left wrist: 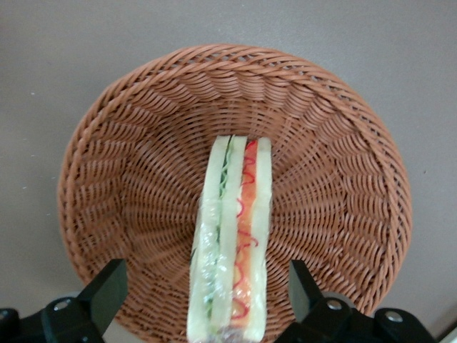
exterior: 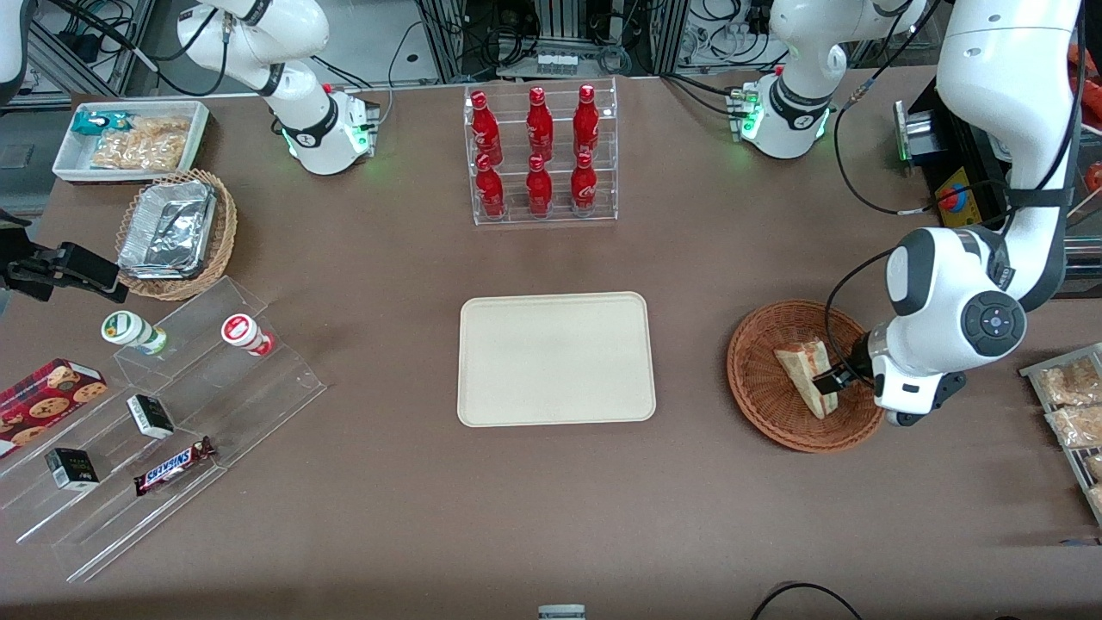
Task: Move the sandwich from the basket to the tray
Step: 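Lower the open left gripper around the sandwich and close it, then lift the sandwich and carry it over the cream tray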
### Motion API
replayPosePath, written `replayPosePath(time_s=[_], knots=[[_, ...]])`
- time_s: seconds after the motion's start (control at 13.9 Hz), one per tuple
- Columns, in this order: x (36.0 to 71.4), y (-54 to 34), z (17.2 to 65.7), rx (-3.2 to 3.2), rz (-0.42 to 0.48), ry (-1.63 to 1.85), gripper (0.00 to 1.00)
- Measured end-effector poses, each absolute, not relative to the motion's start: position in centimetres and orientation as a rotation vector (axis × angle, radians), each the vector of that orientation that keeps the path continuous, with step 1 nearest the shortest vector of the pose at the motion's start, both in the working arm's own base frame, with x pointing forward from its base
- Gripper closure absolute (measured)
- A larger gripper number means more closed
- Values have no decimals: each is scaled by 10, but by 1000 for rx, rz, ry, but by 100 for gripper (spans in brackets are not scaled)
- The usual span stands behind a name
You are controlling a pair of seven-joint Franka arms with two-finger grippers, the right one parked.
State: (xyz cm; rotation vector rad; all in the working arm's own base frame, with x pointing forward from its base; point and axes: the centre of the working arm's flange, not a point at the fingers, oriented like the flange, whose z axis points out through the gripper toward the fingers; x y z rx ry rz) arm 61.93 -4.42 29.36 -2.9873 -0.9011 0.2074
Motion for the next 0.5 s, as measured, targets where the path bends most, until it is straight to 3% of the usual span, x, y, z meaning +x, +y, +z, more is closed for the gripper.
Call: replayPosePath(time_s=[0.5], knots=[[618,-60,251,-2989,246,-894,0]])
